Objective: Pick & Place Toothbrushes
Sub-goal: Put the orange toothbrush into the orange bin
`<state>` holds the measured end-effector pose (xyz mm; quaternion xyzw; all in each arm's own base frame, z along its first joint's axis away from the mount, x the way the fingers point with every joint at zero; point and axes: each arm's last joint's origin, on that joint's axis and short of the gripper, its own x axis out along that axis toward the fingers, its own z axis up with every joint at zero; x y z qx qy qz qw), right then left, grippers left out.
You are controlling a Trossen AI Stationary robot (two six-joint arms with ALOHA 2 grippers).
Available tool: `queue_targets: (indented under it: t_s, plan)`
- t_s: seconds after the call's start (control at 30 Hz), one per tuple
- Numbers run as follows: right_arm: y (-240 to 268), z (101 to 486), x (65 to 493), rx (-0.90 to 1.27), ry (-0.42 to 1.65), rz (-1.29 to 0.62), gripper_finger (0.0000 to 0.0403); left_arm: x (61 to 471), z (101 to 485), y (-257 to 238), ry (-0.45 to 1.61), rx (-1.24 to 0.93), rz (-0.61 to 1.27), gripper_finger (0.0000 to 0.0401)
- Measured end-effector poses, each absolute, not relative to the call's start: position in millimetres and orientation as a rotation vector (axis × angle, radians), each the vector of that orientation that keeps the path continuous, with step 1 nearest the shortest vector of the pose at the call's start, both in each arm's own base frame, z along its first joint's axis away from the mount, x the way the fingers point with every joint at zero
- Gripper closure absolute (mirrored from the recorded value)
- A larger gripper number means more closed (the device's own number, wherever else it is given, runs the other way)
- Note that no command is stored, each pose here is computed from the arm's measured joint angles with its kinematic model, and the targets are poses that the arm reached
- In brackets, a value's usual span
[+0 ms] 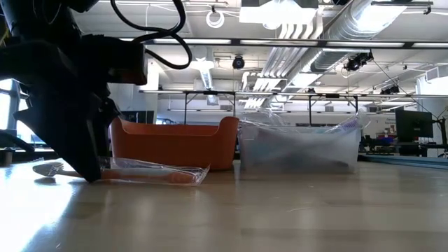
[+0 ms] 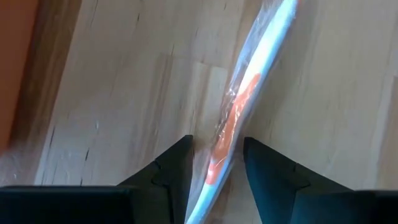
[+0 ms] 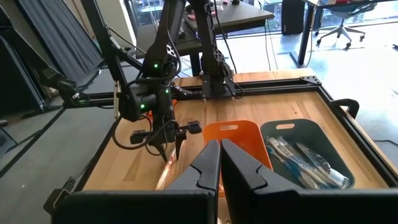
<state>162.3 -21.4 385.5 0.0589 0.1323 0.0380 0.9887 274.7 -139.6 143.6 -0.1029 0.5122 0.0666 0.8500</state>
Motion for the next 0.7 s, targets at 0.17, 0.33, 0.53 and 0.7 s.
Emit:
queue_targets:
  t_s: [0.17, 0.33, 0.53, 0.7]
  plan:
    - [-21.4, 385.5, 162.3, 0.118, 0.266, 0.077, 0.0396, 275.5, 140.2, -139.9, 1.088, -0.209, 0.148, 0.0263]
    - [-21.4, 385.5, 162.3, 0.119, 0.266, 0.077, 0.0396, 275.4, 139.6, -139.8, 1.091, -0.21, 0.147, 0.0294]
    - [-21.4, 385.5, 162.3, 0.118, 0.266, 0.077, 0.0396, 278.2, 139.9, -141.7, 1.073, -0.304, 0.145, 0.0374]
    - [-21.4, 385.5, 162.3, 0.117, 0.266, 0.077, 0.0397, 286.8, 150.0, -149.2, 1.087, -0.438, 0.106, 0.0385]
